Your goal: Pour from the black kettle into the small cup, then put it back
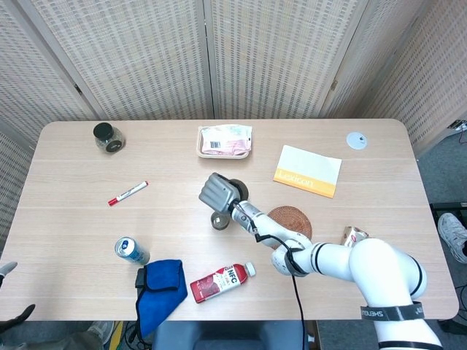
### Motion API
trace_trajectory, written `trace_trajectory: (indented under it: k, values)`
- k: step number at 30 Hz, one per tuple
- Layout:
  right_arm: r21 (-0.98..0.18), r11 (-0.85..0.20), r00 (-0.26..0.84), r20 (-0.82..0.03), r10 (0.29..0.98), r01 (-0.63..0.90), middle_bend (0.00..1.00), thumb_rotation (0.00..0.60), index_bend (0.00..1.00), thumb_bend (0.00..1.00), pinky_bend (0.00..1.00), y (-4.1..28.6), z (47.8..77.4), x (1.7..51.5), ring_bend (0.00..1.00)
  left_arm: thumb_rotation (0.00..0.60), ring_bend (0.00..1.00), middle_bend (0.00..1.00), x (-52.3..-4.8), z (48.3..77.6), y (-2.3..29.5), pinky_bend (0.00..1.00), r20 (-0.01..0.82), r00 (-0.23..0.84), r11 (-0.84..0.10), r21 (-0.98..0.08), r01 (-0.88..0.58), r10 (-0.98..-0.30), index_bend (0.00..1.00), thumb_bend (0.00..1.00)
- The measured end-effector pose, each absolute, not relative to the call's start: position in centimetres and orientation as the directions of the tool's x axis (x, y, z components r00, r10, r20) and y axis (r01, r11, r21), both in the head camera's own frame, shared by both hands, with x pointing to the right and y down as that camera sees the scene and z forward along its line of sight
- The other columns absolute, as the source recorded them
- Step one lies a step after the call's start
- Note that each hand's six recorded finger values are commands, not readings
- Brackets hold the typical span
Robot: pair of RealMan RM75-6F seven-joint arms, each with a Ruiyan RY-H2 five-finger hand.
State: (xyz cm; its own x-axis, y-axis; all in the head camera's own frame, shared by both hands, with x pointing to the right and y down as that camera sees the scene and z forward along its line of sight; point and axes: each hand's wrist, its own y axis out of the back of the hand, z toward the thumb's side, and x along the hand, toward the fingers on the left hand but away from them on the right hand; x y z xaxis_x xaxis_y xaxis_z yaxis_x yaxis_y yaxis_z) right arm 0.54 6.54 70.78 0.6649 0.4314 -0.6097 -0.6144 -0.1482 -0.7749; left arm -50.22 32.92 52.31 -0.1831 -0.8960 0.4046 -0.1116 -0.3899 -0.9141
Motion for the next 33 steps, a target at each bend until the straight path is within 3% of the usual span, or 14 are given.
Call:
trace_trajectory:
  k: [33]
  values:
    - [-0.706,0.070,0.671,-0.631,0.390,-0.704,1.00,0.438,1.00,0.52,0.55,8.5,70.8,-0.6,0.92,0.600,0.03,0.02,-50.6,52.4,33.4,0.00,0.400,-0.201,-0.383,-0.916,-0.119,-0.894,0.19,0.06]
